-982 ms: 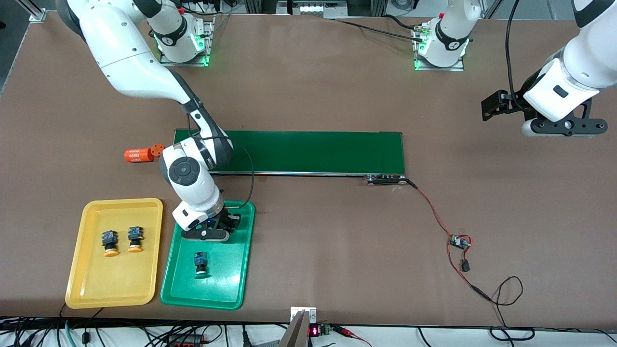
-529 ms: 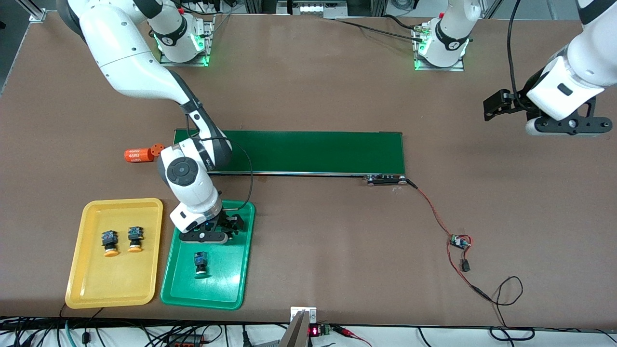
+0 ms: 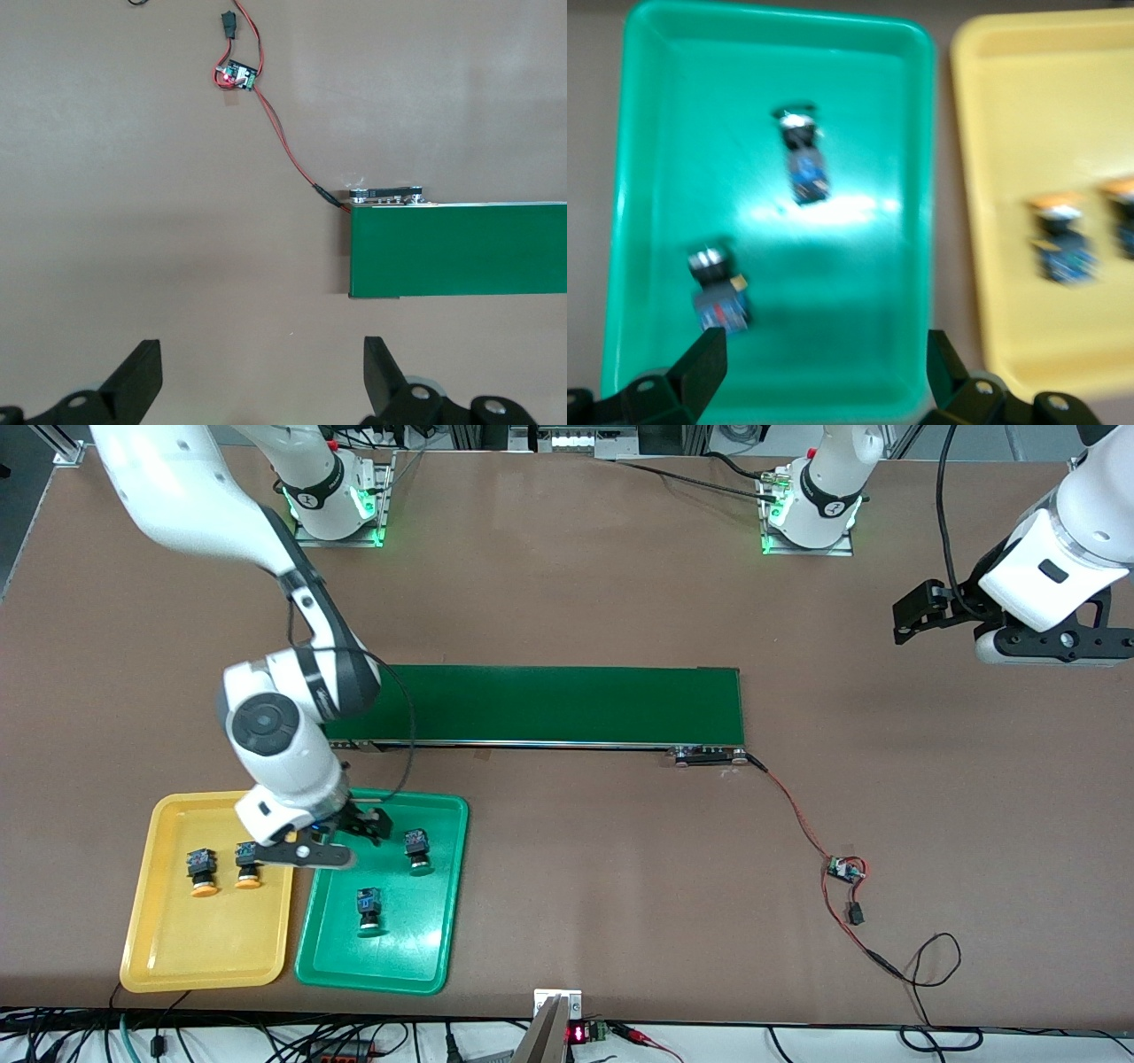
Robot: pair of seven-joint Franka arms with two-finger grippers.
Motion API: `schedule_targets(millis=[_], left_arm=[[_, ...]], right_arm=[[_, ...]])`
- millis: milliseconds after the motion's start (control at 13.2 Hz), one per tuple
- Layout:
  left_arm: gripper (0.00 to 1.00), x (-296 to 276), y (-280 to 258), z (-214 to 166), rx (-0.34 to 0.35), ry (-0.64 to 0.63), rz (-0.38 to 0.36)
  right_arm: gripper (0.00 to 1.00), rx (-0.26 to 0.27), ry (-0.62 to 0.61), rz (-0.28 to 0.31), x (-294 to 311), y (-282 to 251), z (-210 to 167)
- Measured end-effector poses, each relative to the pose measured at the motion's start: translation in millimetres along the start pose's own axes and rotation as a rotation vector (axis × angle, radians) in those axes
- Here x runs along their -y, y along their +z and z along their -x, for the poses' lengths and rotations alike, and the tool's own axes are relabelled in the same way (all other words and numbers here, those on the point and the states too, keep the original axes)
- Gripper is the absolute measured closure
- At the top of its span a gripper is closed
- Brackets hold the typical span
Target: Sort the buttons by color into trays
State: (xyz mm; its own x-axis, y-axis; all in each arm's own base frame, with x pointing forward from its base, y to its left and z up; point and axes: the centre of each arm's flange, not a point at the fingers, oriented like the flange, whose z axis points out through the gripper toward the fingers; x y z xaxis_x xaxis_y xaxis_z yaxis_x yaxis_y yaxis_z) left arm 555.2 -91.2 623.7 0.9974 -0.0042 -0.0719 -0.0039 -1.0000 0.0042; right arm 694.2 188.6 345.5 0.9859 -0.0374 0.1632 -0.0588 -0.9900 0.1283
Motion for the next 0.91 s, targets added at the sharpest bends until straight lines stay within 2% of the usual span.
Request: schedule_targets(millis=[151, 302, 453, 680, 906], left_arm=[[0.0, -5.2, 0.1, 0.8, 0.0, -0.002, -0.001], [0.0, -14.1, 0.4, 2.2, 0.0, -0.004, -0.002], [0.0, -17.1, 0.5, 2.7, 0.0, -0.019, -0.002], [0.0, -10.9, 0.3, 1.5, 0.0, -0.075, -0.001], [0.0, -3.6, 0.9, 1.8, 0.011, -0.098, -0.013]], right_arm=[[0.0, 0.084, 0.014, -0.041, -35.2, -49.0, 3.3], [0.0, 0.141, -0.006, -0.077, -84.2, -87.1, 6.5], [0.0, 0.18, 0.002, -0.085, -129.6, -113.5, 12.0], [0.0, 0.232, 0.032, -0.079, -166.3, -148.0, 27.5], [0.0, 0.239, -0.016, -0.073, -200.2, -177.8, 39.9]])
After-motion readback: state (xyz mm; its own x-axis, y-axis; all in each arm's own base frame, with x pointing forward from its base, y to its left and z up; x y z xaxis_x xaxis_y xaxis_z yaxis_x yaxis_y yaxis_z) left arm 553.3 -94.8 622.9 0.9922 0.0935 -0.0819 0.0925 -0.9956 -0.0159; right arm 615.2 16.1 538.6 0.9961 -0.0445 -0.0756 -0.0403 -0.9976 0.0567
